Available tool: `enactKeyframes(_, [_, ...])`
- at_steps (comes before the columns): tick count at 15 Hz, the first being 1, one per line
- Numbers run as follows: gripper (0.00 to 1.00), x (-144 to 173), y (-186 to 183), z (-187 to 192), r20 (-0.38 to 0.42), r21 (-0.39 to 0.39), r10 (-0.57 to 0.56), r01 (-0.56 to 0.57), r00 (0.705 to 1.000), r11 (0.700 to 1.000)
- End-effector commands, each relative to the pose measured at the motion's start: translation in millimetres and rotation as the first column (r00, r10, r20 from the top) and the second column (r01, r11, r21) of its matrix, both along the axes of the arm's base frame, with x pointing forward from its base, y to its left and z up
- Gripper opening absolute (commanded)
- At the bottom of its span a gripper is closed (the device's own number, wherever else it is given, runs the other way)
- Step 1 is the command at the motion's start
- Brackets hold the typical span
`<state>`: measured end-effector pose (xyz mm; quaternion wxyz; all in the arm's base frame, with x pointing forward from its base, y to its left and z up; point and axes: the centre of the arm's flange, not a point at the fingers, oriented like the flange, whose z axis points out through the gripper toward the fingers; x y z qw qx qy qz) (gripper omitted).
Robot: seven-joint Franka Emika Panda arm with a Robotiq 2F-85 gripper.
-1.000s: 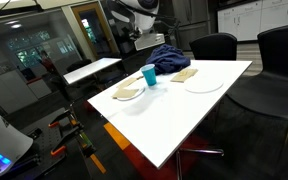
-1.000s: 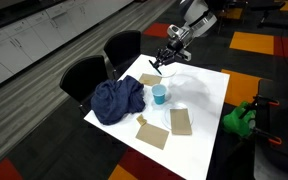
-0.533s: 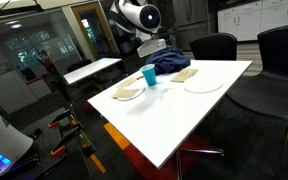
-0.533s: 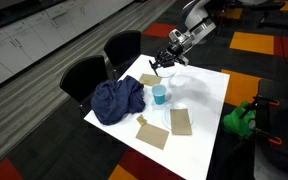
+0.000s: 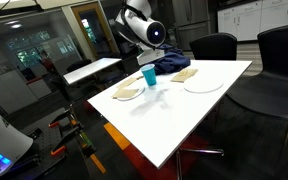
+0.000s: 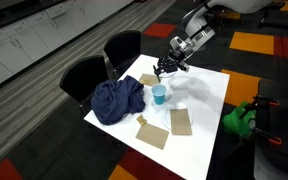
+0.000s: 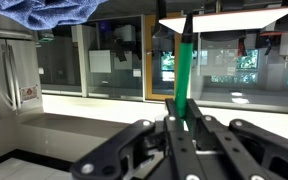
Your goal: Pick up the pen from the table and put it in the light blue cup.
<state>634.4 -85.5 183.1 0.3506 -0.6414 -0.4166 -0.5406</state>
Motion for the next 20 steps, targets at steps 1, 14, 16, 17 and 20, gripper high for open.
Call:
enactKeyframes(1, [0.04, 8, -1, -15, 0.028, 0.026, 0.043, -0.043, 0.999, 0.999])
enactKeyframes(14, [0.04, 14, -5, -80, -0.006, 0.02, 0.07, -0.07, 0.998, 0.997])
enactKeyframes(16, [0.04, 15, -5, -88, -0.004, 0.009, 0.074, -0.074, 0.997, 0.997])
enactKeyframes(17, [0.04, 15, -4, -91, -0.006, 0.006, 0.074, -0.074, 0.997, 0.997])
enactKeyframes(20, [0.04, 16, -5, -100, 0.012, -0.013, 0.071, -0.071, 0.997, 0.997])
